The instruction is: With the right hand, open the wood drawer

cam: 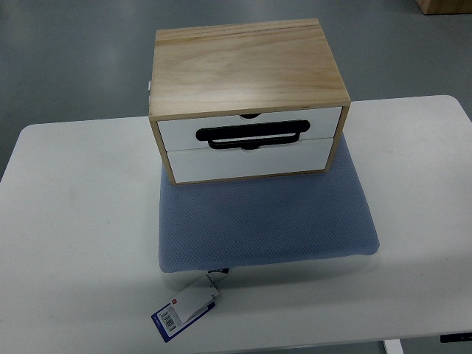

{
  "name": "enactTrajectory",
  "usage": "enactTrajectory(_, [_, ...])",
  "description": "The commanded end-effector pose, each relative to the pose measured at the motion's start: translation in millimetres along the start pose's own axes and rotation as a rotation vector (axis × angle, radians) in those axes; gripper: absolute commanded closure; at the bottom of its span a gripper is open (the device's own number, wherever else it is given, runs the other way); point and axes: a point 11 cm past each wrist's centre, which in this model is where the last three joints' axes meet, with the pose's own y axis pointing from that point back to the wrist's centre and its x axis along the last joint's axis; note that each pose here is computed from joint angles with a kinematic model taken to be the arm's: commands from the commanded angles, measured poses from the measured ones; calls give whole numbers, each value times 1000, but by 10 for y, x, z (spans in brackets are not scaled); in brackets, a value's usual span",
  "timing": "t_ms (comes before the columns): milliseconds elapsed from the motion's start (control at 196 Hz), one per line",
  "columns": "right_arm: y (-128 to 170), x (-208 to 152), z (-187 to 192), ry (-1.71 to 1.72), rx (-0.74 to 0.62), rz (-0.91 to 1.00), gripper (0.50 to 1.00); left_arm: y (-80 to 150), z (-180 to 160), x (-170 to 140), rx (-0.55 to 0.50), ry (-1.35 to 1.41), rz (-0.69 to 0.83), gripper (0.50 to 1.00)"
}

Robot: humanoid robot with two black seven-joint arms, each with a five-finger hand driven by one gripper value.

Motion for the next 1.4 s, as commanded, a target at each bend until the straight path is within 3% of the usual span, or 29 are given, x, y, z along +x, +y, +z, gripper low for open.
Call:
enactTrajectory(0, [-75, -254, -341, 72, 37, -132, 572, 0, 5, -2, -1, 1, -1, 500])
enactTrajectory(77, [-86, -315, -400, 86, 43, -159, 572, 0, 6, 0, -2, 0, 0, 500])
enactTrajectory(82, [-96, -453, -517, 122, 49, -224, 572, 0, -4, 0, 1, 0, 0, 500])
enactTrajectory(179, [-127, -774, -698, 194, 50, -350, 572, 0, 5, 0, -1, 1, 0, 500])
enactTrajectory(230, [-127, -774, -698, 194, 50, -350, 572, 0, 5, 0, -1, 1, 0, 500])
enactTrajectory(235, [-158, -972, -772, 233, 45, -421, 572, 0, 5, 0, -1, 0, 0, 500])
enactTrajectory(256, [-173, -1062, -805, 249, 44, -453, 572, 0, 4, 0, -1, 0, 0, 500])
enactTrajectory(358, [-204, -1241, -898, 290, 44, -516, 572, 0, -4, 0, 1, 0, 0, 500])
enactTrajectory(373, [-213, -1453, -1001, 340, 44, -594, 572, 0, -4, 0, 1, 0, 0, 500])
enactTrajectory(480, [-205, -1613, -1071, 381, 40, -656, 572, 0, 5, 0, -1, 0, 0, 500])
enactTrajectory(491, [-189, -1760, -1088, 441, 12, -714, 572, 0, -4, -1, 1, 0, -1, 500])
enactTrajectory(583, [-168, -1898, -1052, 492, -21, -767, 572, 0, -4, -1, 1, 0, -1, 500])
enactTrajectory(588, [-119, -2084, -1016, 546, -48, -838, 572, 0, -4, 0, 1, 0, 0, 500])
enactTrajectory(598, [-108, -2118, -999, 559, -57, -851, 572, 0, -4, 0, 1, 0, 0, 500])
enactTrajectory(675, [-82, -2181, -972, 583, -68, -876, 572, 0, -4, 0, 1, 2, 0, 500])
enactTrajectory(680, [-31, -2325, -913, 634, -92, -926, 572, 0, -4, 0, 1, 0, 0, 500])
enactTrajectory(813, [47, -2627, -717, 747, -151, -1029, 572, 0, -4, 0, 1, 0, 0, 500])
enactTrajectory(1140, [45, -3128, -241, 911, -246, -1147, 572, 0, -3, 0, -1, 0, 0, 500])
enactTrajectory(1395, [89, -3294, 46, 965, -327, -1188, 572, 0, 6, 0, -2, 0, 0, 500])
